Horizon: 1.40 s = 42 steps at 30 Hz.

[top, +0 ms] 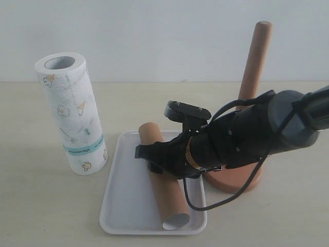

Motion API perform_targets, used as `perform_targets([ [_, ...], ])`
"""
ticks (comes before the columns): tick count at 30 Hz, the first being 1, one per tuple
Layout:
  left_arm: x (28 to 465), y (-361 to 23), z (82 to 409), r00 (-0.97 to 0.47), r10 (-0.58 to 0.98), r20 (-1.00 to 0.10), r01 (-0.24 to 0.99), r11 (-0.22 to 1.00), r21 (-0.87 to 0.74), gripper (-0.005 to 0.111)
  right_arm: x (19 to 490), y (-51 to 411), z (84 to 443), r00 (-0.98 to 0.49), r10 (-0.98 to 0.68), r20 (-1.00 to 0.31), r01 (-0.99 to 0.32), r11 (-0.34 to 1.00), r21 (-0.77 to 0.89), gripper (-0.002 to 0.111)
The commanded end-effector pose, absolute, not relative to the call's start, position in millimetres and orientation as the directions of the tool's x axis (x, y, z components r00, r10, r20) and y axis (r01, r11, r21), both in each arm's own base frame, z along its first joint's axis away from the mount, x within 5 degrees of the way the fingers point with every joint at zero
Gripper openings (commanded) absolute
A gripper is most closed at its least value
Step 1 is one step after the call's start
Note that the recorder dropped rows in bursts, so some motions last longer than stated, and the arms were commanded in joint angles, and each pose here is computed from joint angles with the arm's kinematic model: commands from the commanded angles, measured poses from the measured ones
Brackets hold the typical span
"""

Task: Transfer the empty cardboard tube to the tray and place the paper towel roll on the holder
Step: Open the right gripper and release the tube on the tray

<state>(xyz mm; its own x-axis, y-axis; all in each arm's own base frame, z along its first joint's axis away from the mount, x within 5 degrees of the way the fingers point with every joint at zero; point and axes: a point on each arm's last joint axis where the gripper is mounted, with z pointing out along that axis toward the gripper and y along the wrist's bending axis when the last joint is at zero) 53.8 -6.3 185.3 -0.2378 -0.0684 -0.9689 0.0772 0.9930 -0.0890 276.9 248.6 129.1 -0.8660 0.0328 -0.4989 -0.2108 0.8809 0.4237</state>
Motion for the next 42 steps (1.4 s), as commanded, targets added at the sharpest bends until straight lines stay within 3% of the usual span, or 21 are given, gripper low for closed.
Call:
perform_targets([
  [1, 54, -7, 185, -0.232, -0.075, -0.97, 0.08, 0.992, -0.096, 0.005, 275, 252, 130, -0.867, 0.003, -0.497, -0.247, 0.865, 0.436, 0.096],
  [3, 54, -7, 185, -0.232, -0.075, -0.97, 0.08, 0.992, -0.096, 0.005, 275, 255, 136, -0.867, 0.003, -0.497, -0.262, 0.847, 0.463, 0.105],
  [13, 54, -7, 185, -0.232, -0.075, -0.97, 0.08, 0.992, -0.096, 0.005, 267, 250, 216, -0.782, 0.079, -0.618, -0.351, 0.764, 0.542, 0.105],
  [22, 54, -7, 185, -0.232, -0.075, -0.97, 0.08, 0.992, -0.096, 0.005, 238, 241, 287, -0.676, 0.048, -0.735, -0.557, 0.62, 0.553, 0.105],
  [31, 54, -7, 185, -0.232, -0.075, -0.97, 0.08, 0.992, -0.096, 0.005, 212, 248, 292, -0.678, -0.143, -0.721, -0.699, 0.426, 0.574, 0.105],
  [42, 54, -7, 185, -0.232, -0.075, -0.97, 0.08, 0.992, -0.096, 0.005, 199, 250, 291, -0.656, -0.252, -0.711, -0.749, 0.33, 0.575, 0.105],
])
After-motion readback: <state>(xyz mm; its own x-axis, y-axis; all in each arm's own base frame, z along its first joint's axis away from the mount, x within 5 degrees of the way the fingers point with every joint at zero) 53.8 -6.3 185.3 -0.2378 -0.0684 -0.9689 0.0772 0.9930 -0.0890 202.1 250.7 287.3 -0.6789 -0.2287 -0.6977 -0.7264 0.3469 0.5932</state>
